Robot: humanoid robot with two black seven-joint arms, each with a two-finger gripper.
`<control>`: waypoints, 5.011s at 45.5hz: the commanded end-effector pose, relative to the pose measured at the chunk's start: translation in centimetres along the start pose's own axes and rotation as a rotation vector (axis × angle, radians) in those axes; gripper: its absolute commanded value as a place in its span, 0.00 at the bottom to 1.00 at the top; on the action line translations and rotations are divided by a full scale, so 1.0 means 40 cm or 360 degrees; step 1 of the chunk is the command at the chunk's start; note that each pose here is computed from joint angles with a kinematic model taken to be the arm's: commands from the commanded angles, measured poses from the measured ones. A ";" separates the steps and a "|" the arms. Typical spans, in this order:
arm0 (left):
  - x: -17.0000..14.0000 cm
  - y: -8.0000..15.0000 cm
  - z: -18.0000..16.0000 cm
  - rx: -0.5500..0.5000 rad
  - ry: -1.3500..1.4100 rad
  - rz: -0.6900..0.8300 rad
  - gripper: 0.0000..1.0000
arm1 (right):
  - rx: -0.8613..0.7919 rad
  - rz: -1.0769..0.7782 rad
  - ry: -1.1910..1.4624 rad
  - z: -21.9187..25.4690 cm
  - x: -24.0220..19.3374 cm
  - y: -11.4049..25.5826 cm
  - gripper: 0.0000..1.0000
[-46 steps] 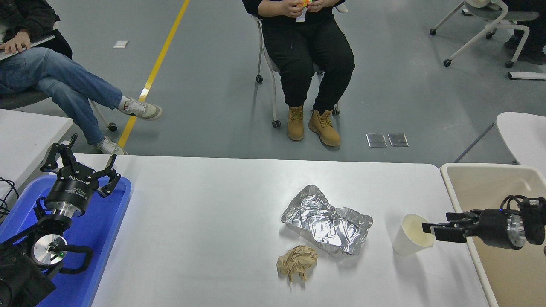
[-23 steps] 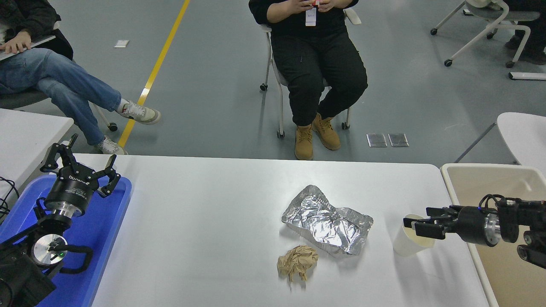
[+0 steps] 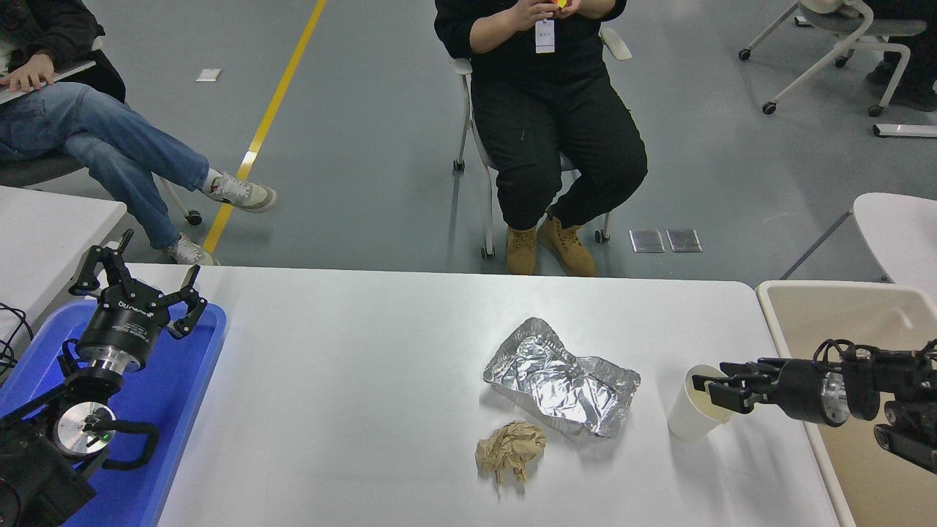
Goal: Clean the table surface
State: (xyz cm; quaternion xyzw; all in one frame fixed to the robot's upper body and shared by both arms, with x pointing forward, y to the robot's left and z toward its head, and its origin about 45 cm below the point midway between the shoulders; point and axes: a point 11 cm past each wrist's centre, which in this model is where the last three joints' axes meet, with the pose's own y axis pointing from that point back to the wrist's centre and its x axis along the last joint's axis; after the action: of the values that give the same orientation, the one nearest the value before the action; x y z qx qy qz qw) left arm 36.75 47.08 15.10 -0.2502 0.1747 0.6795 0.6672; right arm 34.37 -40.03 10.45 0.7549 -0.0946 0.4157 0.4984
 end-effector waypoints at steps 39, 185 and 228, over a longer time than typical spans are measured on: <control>0.000 0.000 0.000 0.0000 0.0000 0.0000 1.00 | 0.0036 0.0438 -0.0192 0.026 0.193 0.033 0.00; 0.000 0.000 0.000 0.0000 0.0000 0.0000 1.00 | -0.1842 0.0486 -0.1592 0.308 -0.250 0.234 0.00; 0.000 0.000 0.000 0.0000 0.0000 0.0000 1.00 | -0.1852 0.0500 -0.1583 0.310 -0.248 0.235 0.00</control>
State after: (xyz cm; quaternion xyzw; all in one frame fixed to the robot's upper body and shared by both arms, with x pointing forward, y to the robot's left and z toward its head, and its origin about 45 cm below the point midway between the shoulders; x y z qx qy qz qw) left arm 36.75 47.08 15.10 -0.2502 0.1747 0.6795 0.6672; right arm 29.41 -57.58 7.65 0.4487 -0.6149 -0.0237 0.6481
